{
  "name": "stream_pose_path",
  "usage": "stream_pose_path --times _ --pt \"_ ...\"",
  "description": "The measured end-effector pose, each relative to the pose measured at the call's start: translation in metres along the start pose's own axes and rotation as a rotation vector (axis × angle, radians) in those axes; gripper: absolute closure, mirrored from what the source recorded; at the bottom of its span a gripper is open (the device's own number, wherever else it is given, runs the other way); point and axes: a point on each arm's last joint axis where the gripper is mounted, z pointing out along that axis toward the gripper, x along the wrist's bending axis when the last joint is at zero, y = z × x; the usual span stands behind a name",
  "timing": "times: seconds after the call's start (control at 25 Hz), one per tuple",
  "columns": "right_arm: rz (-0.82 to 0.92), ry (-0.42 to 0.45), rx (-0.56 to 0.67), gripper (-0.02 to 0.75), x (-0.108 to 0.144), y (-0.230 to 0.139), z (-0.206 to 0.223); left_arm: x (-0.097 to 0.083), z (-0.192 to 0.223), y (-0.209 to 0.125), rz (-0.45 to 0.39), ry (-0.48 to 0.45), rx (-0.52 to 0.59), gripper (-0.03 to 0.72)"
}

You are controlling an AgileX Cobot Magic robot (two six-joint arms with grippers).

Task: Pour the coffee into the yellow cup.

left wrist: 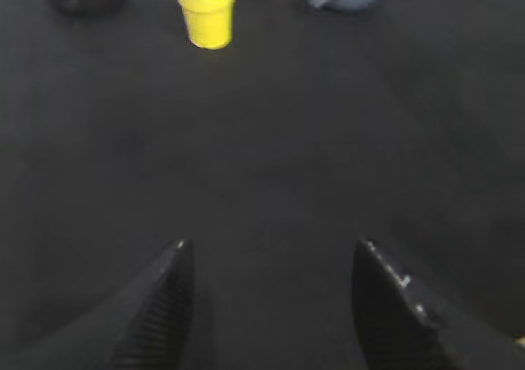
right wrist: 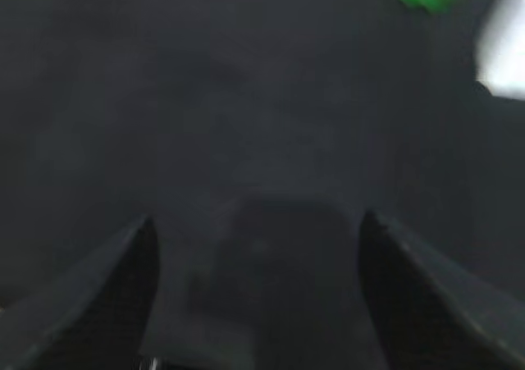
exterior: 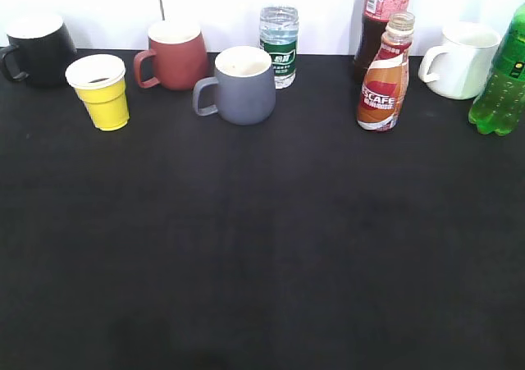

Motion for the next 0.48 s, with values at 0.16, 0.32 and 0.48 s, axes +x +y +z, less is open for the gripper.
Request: stream_pose_path --times 0.16,0.32,0.48 --pt "0.055 -0.1 -0.072 0.15 -0.013 -0.031 -0.001 0.001 0.0 -0.02 -0.002 -0.015 -0.059 0.231" --pt "0.062 -0.1 -0.088 0.15 -0.013 -0.033 0.004 -0.002 0.007 -0.02 0.035 -0.035 -0.083 0.237" --pt "0.053 -0.099 -0.09 0.15 -0.013 -0.032 0.004 -0.002 0.007 -0.02 0.045 -0.037 -0.086 0.238"
